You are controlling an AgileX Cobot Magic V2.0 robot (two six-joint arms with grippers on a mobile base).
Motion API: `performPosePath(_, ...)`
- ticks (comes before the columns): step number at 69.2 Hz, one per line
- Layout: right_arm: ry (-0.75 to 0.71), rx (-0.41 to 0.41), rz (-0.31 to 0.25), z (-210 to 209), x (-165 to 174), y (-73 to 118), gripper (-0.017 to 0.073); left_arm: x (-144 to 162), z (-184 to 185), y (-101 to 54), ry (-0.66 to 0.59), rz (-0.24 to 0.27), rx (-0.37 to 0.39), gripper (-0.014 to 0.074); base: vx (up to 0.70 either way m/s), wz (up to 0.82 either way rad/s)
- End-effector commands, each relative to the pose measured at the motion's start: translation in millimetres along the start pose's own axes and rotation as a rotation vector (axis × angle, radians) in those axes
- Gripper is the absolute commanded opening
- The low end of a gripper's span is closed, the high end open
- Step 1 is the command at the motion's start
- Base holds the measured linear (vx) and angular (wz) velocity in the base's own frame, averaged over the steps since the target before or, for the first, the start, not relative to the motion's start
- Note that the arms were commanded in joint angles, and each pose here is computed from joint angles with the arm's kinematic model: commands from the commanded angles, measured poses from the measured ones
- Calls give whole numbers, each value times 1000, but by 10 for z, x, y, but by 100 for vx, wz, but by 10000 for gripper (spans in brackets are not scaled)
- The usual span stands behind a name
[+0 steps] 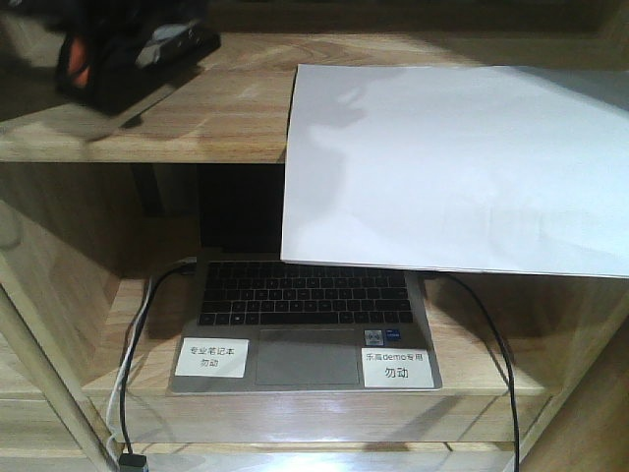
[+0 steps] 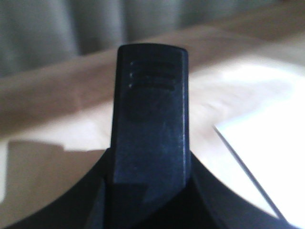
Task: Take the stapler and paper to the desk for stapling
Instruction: 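Reach the left gripper to the black stapler and close on it, then lift the stapler off the shelf with the left gripper and withdraw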
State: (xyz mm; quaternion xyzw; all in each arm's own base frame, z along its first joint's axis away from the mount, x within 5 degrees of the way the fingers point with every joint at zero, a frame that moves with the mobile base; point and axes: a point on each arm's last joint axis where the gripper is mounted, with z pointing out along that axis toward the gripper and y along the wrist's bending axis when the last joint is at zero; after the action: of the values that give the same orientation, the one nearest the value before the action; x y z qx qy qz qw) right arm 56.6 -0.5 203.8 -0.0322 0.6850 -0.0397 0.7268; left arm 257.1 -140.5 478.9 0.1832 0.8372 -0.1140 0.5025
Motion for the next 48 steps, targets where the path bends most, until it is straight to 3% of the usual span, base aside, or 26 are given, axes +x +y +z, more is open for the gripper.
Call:
performPosePath(1,-82,7,-2,-10,-59,-3,-10,-62,-410,-11,-212,-16,41,-6,0,0)
performPosePath(32,-81,6,-2,-10,-58,-2,-10,845,-1220,57,-290,42,83,-6,0,0)
performPosePath(48,-81,6,-2,-10,-58,-2,-10,1367,-1480,104,-314,41,84,-6,0,0)
